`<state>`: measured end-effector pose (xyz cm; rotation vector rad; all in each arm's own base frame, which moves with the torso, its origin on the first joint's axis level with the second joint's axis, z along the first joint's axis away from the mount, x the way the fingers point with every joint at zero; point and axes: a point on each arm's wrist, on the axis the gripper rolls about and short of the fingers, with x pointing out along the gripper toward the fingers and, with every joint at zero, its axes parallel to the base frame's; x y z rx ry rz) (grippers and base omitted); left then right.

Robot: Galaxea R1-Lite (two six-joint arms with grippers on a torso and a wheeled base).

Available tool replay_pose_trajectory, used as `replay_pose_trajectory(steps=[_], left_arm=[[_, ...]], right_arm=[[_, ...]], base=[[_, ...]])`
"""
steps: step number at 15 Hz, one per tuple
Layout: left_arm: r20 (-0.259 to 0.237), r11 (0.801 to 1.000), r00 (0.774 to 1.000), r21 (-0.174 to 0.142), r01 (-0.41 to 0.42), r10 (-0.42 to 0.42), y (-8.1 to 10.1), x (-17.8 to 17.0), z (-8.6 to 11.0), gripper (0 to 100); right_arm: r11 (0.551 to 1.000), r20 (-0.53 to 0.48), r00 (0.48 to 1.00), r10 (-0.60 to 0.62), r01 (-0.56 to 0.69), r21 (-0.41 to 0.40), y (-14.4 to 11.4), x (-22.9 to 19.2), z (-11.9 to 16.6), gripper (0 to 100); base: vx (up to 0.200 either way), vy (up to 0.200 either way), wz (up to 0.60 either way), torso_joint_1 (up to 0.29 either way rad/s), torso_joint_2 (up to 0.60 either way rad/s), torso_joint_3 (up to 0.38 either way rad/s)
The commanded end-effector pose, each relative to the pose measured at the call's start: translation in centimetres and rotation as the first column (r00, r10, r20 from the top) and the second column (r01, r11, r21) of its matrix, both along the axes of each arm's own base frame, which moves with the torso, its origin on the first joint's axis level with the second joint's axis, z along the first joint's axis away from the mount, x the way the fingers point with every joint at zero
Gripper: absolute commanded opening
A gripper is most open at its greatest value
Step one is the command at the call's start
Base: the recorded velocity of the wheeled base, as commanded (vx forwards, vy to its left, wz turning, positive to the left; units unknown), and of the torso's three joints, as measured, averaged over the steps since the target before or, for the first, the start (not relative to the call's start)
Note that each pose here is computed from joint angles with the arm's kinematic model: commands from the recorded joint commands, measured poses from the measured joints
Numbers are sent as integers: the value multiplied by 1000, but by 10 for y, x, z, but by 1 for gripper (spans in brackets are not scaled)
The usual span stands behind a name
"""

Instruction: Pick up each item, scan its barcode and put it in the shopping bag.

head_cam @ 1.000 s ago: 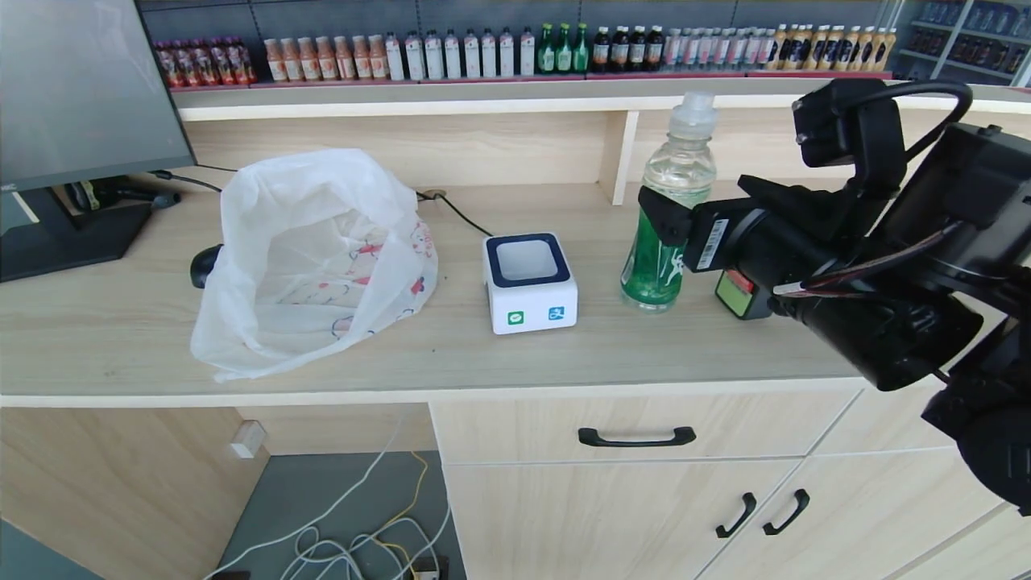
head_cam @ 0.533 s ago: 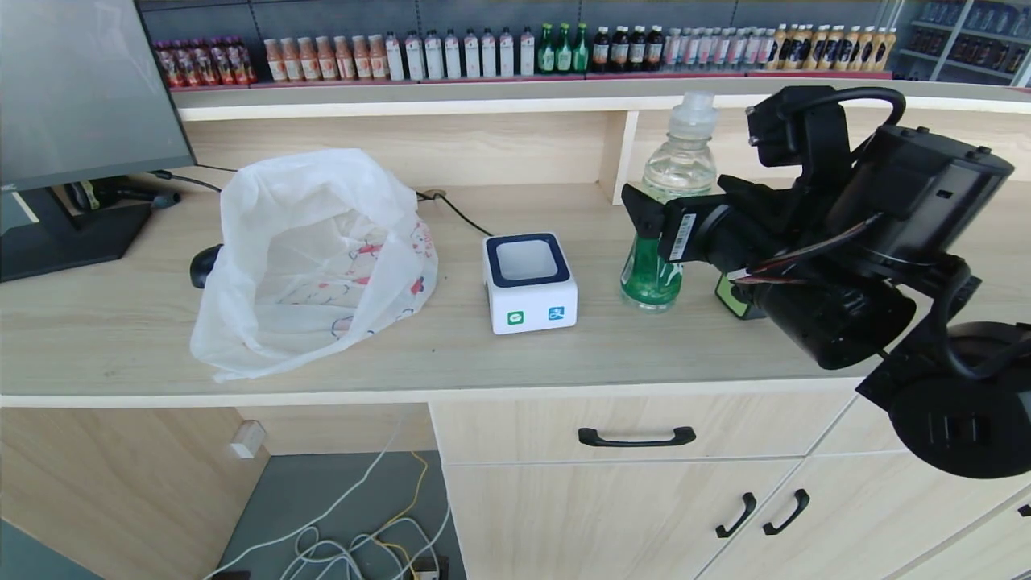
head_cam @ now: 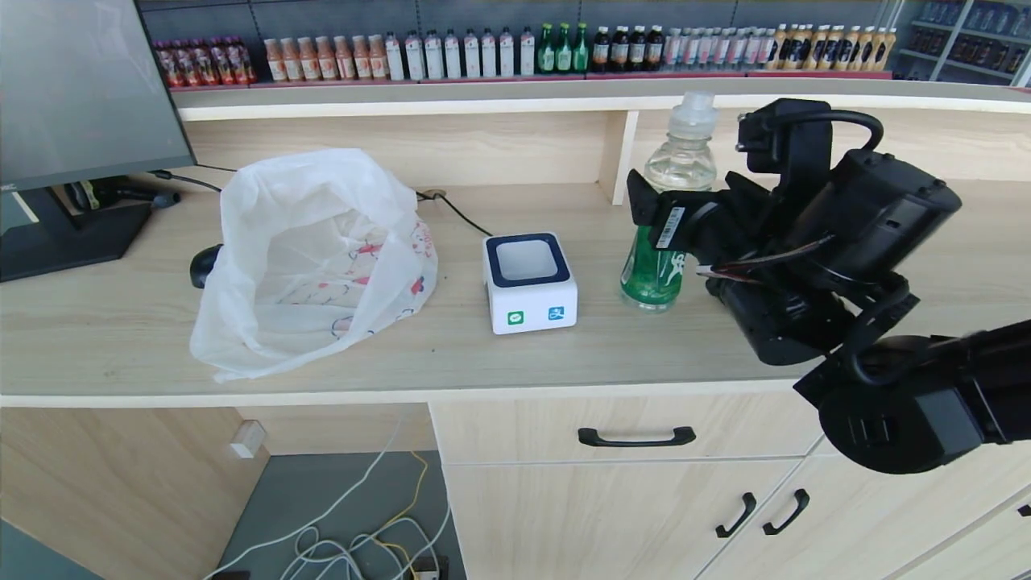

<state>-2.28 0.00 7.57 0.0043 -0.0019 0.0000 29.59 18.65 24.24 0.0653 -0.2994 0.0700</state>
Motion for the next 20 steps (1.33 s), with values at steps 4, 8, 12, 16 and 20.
replay_pose_trajectory(steps=[4, 8, 12, 16, 20], left_arm=[[1, 1000, 1000, 0, 0, 0, 0, 0, 0, 100], [1, 1000, 1000, 0, 0, 0, 0, 0, 0, 100], [1, 1000, 1000, 0, 0, 0, 0, 0, 0, 100], [1, 1000, 1000, 0, 0, 0, 0, 0, 0, 100], [1, 1000, 1000, 0, 0, 0, 0, 0, 0, 100]], right_arm=[[1000, -40, 999, -1, 0, -21, 7, 9, -18, 100], [1000, -44, 999, -14, 13, -19, 8, 20, -23, 100], [999, -46, 999, -28, 27, -23, 7, 29, -27, 100], [998, -14, 999, -32, 31, -53, 1, 37, -21, 100], [998, -17, 999, -47, 46, -50, -5, 41, -22, 100]], base=[[0, 0, 0, 0, 0, 0], [0, 0, 0, 0, 0, 0], [0, 0, 0, 0, 0, 0], [0, 0, 0, 0, 0, 0], [0, 0, 0, 0, 0, 0]])
